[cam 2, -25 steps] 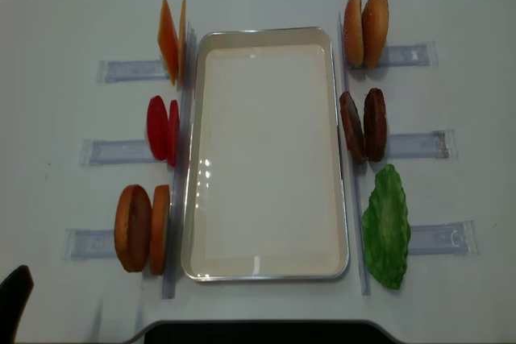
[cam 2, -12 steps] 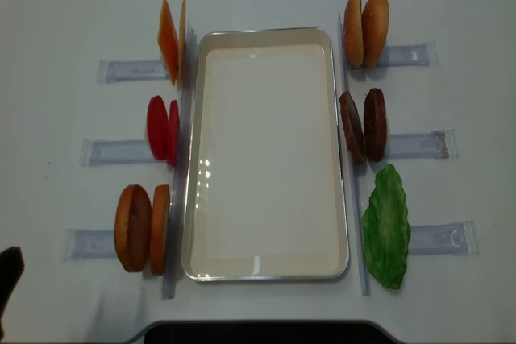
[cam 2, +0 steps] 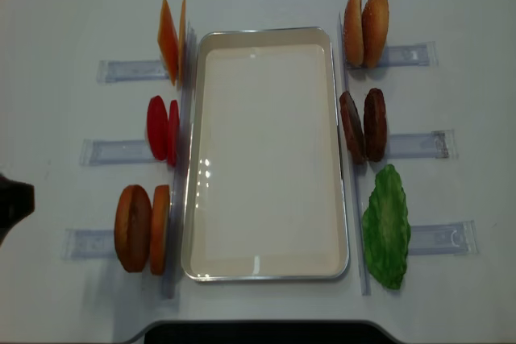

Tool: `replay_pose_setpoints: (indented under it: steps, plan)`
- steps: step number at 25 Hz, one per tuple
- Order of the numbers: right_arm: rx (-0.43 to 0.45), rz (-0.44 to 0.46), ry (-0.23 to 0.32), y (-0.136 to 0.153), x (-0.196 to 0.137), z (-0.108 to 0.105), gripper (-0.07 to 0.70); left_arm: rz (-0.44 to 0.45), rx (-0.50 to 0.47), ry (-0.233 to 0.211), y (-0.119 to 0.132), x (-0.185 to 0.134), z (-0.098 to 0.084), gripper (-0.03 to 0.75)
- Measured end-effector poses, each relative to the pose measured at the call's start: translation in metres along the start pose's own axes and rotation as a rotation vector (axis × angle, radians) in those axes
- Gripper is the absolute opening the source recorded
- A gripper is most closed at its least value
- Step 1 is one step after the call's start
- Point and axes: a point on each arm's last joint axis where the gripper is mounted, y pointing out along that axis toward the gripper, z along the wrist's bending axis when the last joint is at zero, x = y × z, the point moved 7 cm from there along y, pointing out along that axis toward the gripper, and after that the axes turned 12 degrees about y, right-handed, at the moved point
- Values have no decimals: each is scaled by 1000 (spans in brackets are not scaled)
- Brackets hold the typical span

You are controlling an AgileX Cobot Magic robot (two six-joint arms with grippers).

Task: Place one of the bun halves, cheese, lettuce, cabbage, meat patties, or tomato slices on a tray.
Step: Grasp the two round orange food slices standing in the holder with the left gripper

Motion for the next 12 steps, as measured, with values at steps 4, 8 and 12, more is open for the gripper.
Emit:
replay_pose_setpoints:
  steps: [4,8,12]
  plan:
    - [44,5,21,0,-1,7,472,112,-18,1,16,21,4,517]
    - [75,9,35,-1,-1,12,472,200,-21,7,36,31,7,517]
    - [76,9,36,-1,-1,12,472,277,-11,21,53,33,11,517]
